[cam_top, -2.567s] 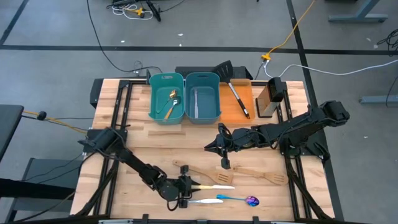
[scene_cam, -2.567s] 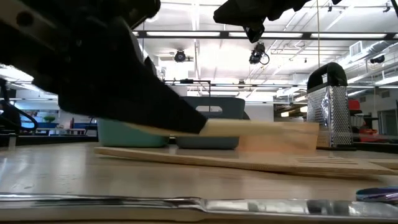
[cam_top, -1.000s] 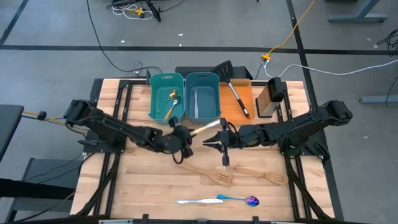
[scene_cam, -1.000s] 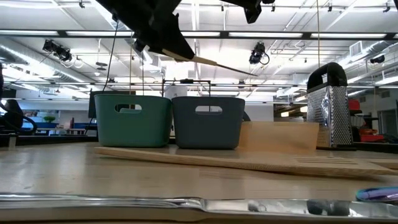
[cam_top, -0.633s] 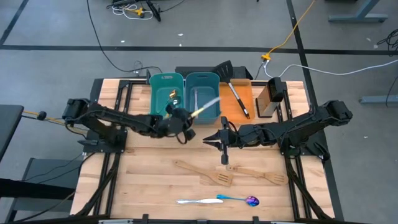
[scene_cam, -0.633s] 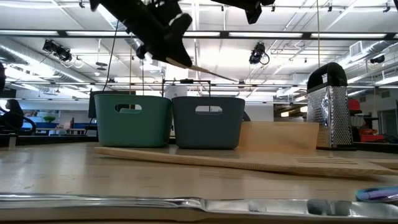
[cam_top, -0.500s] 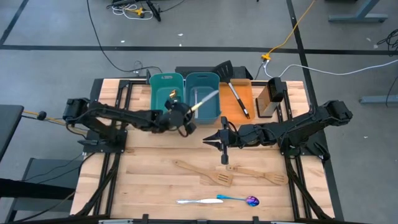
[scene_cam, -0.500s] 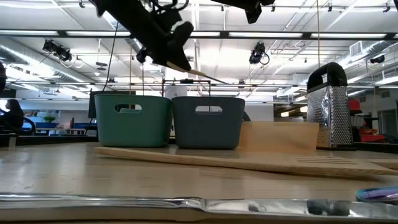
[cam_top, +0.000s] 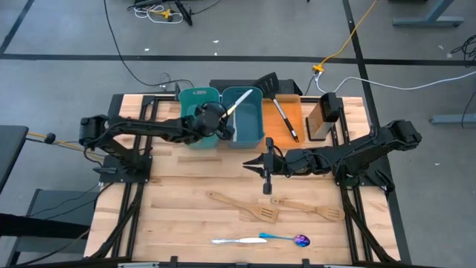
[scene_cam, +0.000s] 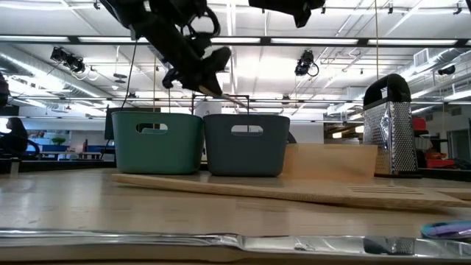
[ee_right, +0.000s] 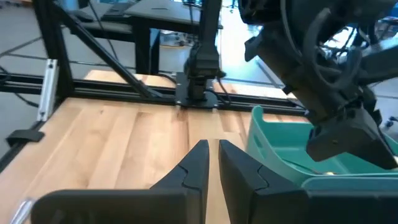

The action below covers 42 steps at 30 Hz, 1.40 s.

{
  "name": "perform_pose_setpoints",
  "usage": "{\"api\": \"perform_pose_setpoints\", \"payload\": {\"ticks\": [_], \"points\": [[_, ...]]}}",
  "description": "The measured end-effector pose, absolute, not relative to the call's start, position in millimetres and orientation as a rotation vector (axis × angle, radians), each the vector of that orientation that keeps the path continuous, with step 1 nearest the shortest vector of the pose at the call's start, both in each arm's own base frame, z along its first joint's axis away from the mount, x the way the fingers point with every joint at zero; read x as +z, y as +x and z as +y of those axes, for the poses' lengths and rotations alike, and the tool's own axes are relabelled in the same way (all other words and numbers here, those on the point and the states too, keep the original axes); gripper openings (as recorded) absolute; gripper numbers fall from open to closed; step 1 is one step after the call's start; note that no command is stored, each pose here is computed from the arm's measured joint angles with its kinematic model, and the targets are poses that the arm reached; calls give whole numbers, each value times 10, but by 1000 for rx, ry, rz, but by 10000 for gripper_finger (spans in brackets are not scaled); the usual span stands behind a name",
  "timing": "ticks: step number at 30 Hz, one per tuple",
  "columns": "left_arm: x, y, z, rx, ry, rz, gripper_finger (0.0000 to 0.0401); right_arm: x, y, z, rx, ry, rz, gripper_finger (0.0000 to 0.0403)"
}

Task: Pick & Place Kitchen Items
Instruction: Put the yellow table knife into the blue bin

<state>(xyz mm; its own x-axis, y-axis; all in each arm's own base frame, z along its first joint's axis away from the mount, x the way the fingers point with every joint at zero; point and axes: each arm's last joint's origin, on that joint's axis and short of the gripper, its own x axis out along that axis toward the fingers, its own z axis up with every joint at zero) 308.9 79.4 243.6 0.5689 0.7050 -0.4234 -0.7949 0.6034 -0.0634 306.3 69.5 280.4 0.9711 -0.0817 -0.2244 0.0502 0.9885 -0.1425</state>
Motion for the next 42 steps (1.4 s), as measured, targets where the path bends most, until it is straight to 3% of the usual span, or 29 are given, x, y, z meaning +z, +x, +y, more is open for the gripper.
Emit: {"api": "perform_pose_setpoints", "payload": {"ticks": [19,42], "points": [[2029,3146,1351,996,-439,383,84,2800,3062,692,-71,-151,238,45],[1993,3266,1044,915,-440,404,84,2787,3058,691,-70,-155,252,45]]}}
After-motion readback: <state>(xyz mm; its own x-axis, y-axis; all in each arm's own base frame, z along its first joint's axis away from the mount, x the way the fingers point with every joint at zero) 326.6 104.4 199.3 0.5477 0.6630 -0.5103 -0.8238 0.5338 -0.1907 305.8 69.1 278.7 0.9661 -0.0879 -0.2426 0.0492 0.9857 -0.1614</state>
